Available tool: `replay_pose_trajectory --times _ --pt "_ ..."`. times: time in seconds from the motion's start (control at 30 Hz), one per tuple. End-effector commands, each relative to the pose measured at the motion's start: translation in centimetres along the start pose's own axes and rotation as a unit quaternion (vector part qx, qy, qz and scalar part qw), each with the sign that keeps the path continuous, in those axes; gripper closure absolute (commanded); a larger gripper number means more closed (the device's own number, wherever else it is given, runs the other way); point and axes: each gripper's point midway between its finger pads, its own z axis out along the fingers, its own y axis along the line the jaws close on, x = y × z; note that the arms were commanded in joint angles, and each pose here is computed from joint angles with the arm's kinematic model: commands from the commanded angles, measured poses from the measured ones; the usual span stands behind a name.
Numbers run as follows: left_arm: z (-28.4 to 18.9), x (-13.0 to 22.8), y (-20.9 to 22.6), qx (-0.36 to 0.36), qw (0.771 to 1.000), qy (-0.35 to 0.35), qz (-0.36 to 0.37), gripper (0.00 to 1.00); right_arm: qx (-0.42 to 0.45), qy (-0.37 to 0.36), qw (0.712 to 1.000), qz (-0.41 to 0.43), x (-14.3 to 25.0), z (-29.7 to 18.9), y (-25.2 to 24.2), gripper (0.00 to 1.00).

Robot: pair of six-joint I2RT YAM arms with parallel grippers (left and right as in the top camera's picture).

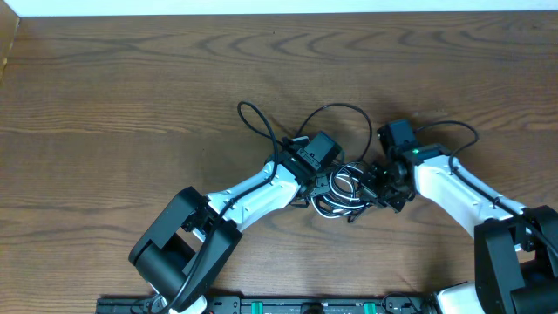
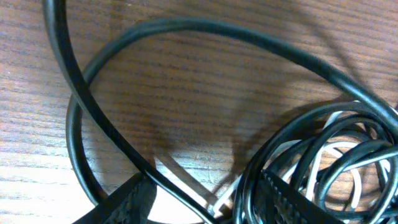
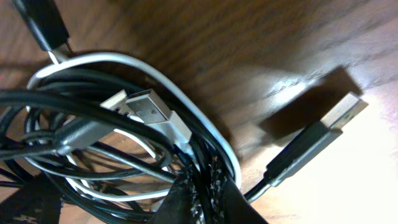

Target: Untangle cables

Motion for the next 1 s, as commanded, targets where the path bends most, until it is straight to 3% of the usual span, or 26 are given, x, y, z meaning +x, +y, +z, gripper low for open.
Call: replay_pose_trajectory --times 0.0,0.47,0.97 --pt "0.6 0.2 1.3 -0.024 1.000 0.000 -0.004 0.45 0.009 -0.007 0.999 -0.046 -1.1 -0.1 -0.9 0.85" --pt "0.6 -0.1 1.5 -0.029 1.000 -0.008 -0.004 0.45 -0.015 -0.037 0.995 -0.086 -2.5 -2.6 0.2 0.69" --pt "0.6 -0.1 1.4 -0.027 1.000 -0.009 -0.004 0.45 0.017 -0.078 0.992 -0.100 -3.4 -2.4 0.0 0.73"
